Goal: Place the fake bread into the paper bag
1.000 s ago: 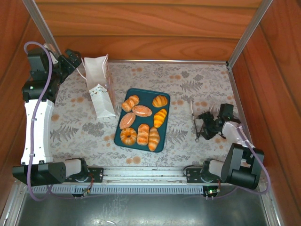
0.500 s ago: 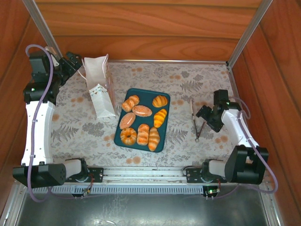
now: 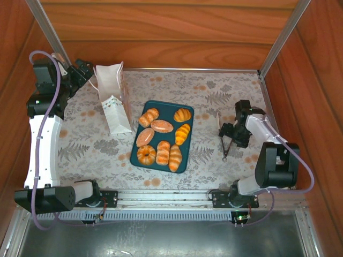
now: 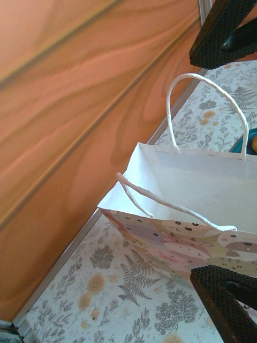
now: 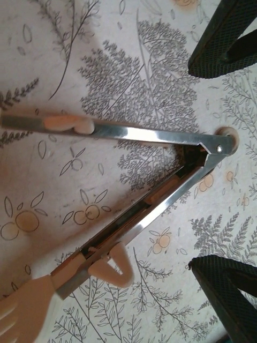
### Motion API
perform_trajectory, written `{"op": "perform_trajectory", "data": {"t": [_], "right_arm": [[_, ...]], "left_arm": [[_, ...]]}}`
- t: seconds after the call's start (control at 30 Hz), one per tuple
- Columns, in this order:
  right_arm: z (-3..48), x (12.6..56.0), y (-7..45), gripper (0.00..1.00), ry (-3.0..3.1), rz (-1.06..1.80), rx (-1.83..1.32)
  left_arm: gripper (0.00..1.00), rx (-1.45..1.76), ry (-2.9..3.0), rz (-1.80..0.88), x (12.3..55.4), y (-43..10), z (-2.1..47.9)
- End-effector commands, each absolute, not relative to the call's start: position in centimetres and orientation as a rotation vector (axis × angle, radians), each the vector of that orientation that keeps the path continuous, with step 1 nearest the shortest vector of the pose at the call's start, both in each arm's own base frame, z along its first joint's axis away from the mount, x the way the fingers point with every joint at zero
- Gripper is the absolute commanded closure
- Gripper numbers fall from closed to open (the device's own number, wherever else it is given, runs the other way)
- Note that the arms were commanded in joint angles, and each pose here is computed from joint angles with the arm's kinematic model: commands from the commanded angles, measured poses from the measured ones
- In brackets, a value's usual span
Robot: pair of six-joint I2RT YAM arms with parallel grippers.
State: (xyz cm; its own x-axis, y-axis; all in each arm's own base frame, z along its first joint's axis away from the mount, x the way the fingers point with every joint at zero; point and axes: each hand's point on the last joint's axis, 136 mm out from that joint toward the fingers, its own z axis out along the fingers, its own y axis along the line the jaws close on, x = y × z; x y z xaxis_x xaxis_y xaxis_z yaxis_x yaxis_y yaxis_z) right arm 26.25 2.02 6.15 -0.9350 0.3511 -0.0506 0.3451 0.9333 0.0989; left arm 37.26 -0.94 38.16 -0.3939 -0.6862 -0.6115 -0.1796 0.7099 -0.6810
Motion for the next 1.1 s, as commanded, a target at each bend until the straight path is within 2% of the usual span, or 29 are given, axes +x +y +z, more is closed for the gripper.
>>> {"op": "perform_trajectory", "data": {"t": [0.0, 0.33, 0.9, 0.97, 1.07], "right_arm": [[5.5, 26.6, 2.6, 0.09, 3.064, 0.129, 0.467], [3.5, 26.8, 3.3, 0.22, 3.133, 0.092, 0.373], [0.5, 27.1, 2.5, 0.29, 3.216, -0.028, 0.312], [0.3, 27.1, 2.5, 0.33, 3.227, -0.027, 0.31], [0.2, 27.1, 2.7, 0.51, 3.231, -0.013, 0.309]], "left_arm": [[0.0, -0.659, 1.911, -0.671, 37.1, -1.1, 38.9], [0.0, -0.667, 1.905, -0.685, 37.2, -1.2, 39.2], [0.0, -0.669, 1.896, -0.689, 37.4, -1.3, 39.6], [0.0, -0.667, 1.898, -0.69, 37.4, -1.3, 39.5], [0.0, -0.667, 1.893, -0.69, 37.4, -1.3, 39.7]]}}
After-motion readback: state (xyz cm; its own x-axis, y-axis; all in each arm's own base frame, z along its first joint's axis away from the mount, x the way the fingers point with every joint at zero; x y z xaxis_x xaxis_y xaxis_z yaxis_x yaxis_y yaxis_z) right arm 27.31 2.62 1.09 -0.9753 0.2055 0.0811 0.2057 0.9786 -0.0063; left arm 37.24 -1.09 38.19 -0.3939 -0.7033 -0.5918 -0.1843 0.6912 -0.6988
